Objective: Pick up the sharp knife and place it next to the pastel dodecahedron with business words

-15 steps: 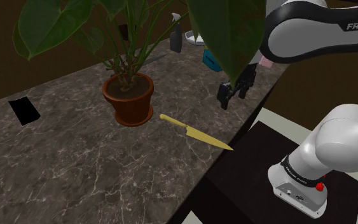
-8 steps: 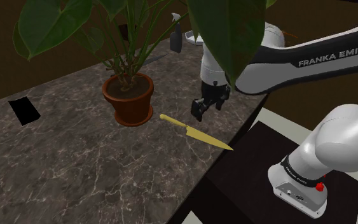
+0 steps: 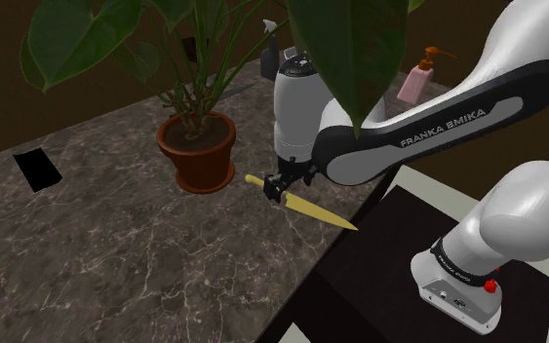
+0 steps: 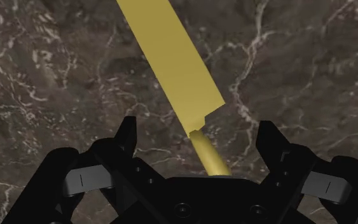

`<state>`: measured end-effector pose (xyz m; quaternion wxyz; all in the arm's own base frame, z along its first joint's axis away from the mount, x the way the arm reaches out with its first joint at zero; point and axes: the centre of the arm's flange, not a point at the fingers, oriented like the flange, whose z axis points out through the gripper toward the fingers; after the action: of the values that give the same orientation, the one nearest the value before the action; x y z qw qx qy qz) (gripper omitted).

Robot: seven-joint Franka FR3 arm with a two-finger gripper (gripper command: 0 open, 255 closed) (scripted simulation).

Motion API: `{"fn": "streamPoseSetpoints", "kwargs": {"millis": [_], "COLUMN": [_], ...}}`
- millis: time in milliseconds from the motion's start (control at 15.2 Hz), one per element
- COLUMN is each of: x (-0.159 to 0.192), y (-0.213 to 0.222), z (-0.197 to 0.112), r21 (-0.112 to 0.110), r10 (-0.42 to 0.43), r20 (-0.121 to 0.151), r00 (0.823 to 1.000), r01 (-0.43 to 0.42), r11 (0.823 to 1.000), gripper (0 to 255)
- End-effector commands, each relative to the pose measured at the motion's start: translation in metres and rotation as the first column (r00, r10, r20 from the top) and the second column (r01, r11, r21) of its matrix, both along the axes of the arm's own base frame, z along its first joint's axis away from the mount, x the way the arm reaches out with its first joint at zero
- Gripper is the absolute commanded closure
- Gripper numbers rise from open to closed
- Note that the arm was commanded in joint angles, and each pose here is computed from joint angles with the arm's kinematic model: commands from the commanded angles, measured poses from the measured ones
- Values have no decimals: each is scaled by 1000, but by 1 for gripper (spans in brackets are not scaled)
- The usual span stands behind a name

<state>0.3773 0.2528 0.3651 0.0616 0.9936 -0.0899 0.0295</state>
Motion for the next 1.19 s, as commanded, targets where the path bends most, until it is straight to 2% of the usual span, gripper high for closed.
{"fn": "streamPoseSetpoints", "kwargs": {"millis": [0, 264, 792, 858, 1122], "x": [1, 2, 2, 2, 3], "y": [0, -3, -3, -3, -2], "z": [-10, -29, -29, -29, -27], "r21": [0, 0, 0, 0, 0], "r10": [0, 0, -1, -1, 0], "r20": [2, 2, 2, 2, 2], "r00": [1000, 1000, 1000, 1000, 1000], "r01": [0, 0, 1, 1, 0], "r11": [1000, 1000, 1000, 1000, 1000], "gripper": [0, 0, 0, 255, 255]}}
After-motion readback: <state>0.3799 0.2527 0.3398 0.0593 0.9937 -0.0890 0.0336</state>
